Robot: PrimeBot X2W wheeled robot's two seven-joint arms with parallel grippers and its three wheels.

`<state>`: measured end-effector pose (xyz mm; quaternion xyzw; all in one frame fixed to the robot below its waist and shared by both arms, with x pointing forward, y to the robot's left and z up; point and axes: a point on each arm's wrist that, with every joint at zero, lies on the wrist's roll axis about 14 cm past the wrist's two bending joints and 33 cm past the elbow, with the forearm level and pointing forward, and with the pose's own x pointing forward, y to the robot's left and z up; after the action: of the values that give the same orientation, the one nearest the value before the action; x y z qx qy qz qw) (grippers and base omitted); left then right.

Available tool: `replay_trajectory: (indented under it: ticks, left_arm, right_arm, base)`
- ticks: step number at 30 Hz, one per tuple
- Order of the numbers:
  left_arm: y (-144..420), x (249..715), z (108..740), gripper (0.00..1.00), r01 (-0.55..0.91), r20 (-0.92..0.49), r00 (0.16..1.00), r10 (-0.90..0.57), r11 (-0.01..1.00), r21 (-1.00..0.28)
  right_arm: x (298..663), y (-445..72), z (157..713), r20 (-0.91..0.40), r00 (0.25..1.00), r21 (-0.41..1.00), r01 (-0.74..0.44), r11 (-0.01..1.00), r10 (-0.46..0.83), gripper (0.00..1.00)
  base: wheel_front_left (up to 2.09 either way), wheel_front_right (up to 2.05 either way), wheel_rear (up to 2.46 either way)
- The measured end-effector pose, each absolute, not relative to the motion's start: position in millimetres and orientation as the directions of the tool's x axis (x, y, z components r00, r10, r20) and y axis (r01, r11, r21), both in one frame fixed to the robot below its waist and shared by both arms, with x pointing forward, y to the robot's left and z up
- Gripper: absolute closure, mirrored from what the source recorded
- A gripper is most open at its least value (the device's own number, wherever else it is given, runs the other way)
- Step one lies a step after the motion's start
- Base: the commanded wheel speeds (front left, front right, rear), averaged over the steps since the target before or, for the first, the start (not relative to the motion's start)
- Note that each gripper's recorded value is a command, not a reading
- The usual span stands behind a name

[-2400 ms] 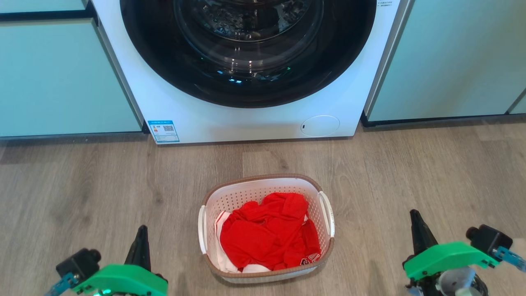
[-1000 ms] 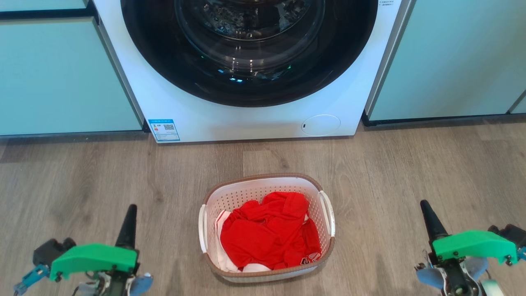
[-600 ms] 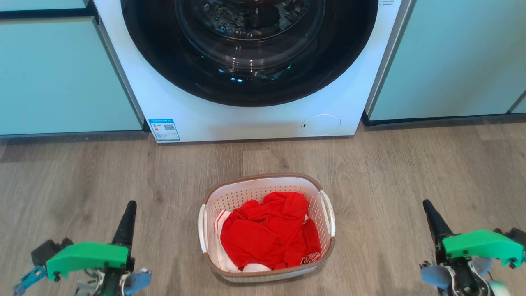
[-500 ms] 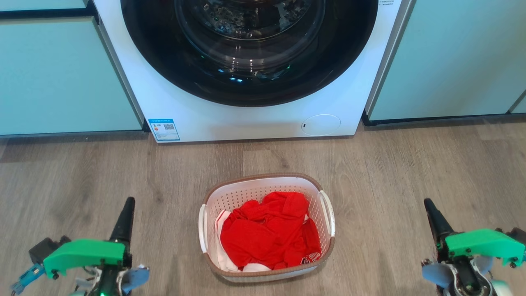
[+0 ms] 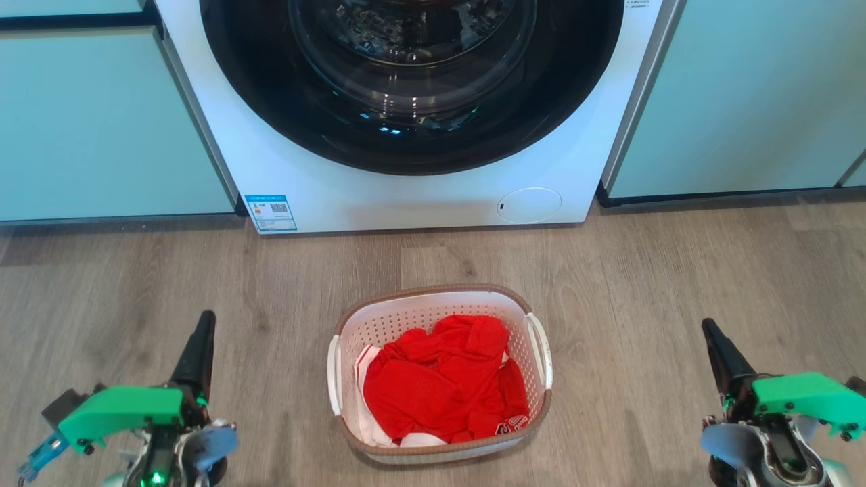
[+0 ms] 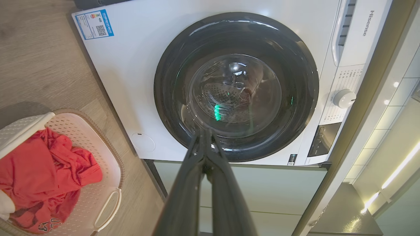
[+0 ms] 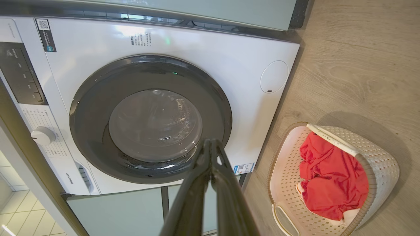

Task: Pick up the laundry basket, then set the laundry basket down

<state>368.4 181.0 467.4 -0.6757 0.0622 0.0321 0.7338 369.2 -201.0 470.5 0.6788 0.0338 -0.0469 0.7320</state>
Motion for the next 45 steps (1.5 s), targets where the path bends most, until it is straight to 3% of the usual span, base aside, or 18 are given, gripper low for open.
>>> replay_trajectory:
  ticks: [8,45]
  left_arm:
    - [186.9,371.6,473.4,1.00,-0.104,-0.104,0.994,-0.025,-0.006,-0.995]
    - [186.9,371.6,473.5,1.00,-0.104,-0.104,0.994,-0.028,-0.010,-0.995]
  right_arm:
    - [369.9,-204.3,472.4,-0.104,0.994,0.995,0.104,-0.011,-0.026,1.00]
    - [374.4,-205.9,478.7,-0.086,0.996,0.996,0.085,-0.015,-0.026,1.00]
  base:
    - [0.00,0.00,0.00]
    - [0.00,0.00,0.00]
